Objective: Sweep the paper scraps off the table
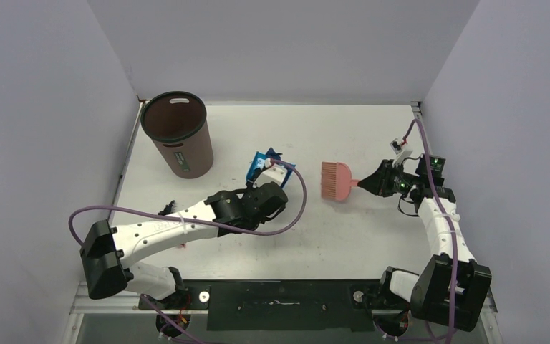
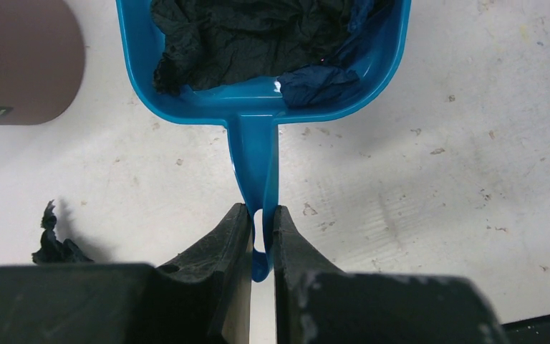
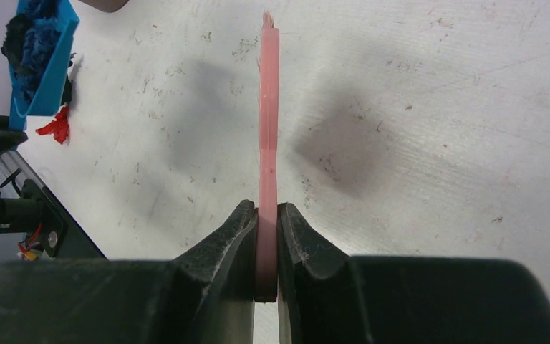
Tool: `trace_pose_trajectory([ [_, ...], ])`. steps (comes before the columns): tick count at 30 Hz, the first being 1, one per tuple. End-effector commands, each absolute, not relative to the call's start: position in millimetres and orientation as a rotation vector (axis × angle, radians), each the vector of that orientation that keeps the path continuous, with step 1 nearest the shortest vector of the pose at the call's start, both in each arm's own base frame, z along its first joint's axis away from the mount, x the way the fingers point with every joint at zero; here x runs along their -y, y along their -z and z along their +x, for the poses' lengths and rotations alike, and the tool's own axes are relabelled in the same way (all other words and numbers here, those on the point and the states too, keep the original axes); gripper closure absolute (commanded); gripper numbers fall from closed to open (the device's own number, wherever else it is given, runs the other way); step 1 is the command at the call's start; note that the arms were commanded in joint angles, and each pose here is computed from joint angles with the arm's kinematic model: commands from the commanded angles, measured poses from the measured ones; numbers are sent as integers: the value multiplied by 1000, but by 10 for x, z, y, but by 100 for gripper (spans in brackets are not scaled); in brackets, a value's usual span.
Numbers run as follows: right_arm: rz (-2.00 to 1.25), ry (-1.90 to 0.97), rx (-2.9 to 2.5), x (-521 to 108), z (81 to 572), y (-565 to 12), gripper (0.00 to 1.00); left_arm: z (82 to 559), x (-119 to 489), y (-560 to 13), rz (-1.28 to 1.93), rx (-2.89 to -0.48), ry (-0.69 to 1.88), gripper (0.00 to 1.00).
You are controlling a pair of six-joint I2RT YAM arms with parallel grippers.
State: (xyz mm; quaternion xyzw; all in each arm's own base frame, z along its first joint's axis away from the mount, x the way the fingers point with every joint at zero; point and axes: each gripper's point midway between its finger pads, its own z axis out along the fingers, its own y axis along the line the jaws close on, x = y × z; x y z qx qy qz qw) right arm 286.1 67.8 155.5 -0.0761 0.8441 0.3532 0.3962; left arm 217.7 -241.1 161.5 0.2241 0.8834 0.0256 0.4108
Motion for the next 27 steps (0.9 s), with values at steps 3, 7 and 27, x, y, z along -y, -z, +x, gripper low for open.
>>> trace_pose_trajectory([
  [3, -248, -914, -2073, -692, 2953, -1675, 95, 2366, 2179, -2067, 437, -2186, -55, 100],
  [7, -246, -920, -2075, -697, 2945, -1672, 95, 2511, 1979, -2341, 368, -2150, -52, 100],
  [27, -281, -920, -2084, -702, 2918, -1632, 95, 3433, 1236, -3483, -188, -1918, 538, 100],
])
